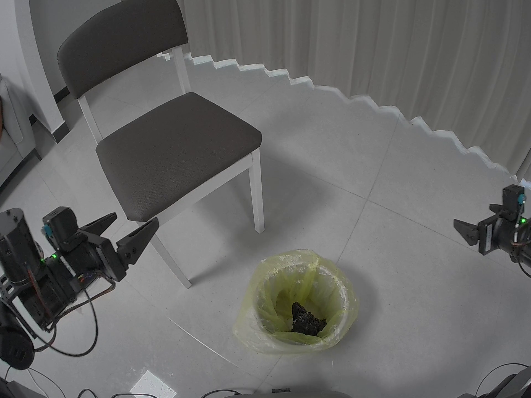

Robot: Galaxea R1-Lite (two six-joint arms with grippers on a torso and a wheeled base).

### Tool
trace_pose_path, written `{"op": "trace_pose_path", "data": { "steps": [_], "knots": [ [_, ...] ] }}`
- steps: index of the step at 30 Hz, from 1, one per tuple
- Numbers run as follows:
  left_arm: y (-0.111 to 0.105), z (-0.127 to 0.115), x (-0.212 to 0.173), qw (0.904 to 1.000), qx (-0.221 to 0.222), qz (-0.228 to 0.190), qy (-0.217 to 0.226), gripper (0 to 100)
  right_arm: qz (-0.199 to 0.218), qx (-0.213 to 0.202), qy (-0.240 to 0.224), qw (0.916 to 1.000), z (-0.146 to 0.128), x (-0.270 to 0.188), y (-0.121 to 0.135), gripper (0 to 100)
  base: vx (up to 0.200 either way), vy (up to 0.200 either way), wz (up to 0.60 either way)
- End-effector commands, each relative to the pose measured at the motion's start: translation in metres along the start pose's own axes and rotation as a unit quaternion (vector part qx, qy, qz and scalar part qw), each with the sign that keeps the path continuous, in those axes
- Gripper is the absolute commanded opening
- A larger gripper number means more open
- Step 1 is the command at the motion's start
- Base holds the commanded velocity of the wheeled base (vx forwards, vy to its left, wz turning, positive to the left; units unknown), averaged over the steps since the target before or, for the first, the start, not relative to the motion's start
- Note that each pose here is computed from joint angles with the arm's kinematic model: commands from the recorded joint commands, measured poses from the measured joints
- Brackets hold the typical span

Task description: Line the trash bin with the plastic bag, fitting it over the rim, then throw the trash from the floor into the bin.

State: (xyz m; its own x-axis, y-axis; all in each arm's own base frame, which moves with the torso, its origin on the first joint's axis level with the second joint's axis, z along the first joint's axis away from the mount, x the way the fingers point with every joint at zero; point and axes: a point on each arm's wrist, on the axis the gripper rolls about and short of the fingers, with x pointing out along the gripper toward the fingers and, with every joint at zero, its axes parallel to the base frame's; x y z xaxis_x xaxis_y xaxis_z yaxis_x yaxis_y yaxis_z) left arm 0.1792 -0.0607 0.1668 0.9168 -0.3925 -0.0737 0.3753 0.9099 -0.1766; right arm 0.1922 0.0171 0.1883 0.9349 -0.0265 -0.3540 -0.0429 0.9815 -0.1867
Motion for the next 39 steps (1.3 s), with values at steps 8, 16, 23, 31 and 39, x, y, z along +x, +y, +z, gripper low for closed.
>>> {"op": "trace_pose_path", "data": {
  "steps": [8, 16, 23, 31, 39],
  "knots": [
    [-0.006, 0.012, -0.112, 0.9963, 0.006, 0.028, -0.081, 100, -0.040, 0.052, -0.167, 0.9838, -0.039, -0.128, -0.013, 100, 0.000, 0.000, 0.00],
    [-0.011, 0.000, -0.162, 0.9964, 0.005, 0.041, -0.074, 100, -0.029, 0.076, -0.172, 0.9817, -0.077, -0.178, -0.010, 100, 0.000, 0.000, 0.00],
    [-0.013, -0.027, -0.186, 0.9953, 0.007, 0.056, -0.079, 100, -0.021, 0.093, -0.180, 0.9790, -0.129, -0.204, -0.002, 100, 0.000, 0.000, 0.00],
    [-0.014, -0.071, -0.205, 0.9943, 0.012, 0.068, -0.081, 100, -0.079, 0.144, -0.162, 0.9731, -0.161, -0.190, 0.005, 100, 0.000, 0.000, 0.00],
    [-0.014, -0.082, -0.208, 0.9912, 0.020, 0.104, -0.079, 100, -0.065, 0.167, -0.213, 0.9604, -0.176, -0.164, 0.009, 100, 0.000, 0.000, 0.00]
  ]
}}
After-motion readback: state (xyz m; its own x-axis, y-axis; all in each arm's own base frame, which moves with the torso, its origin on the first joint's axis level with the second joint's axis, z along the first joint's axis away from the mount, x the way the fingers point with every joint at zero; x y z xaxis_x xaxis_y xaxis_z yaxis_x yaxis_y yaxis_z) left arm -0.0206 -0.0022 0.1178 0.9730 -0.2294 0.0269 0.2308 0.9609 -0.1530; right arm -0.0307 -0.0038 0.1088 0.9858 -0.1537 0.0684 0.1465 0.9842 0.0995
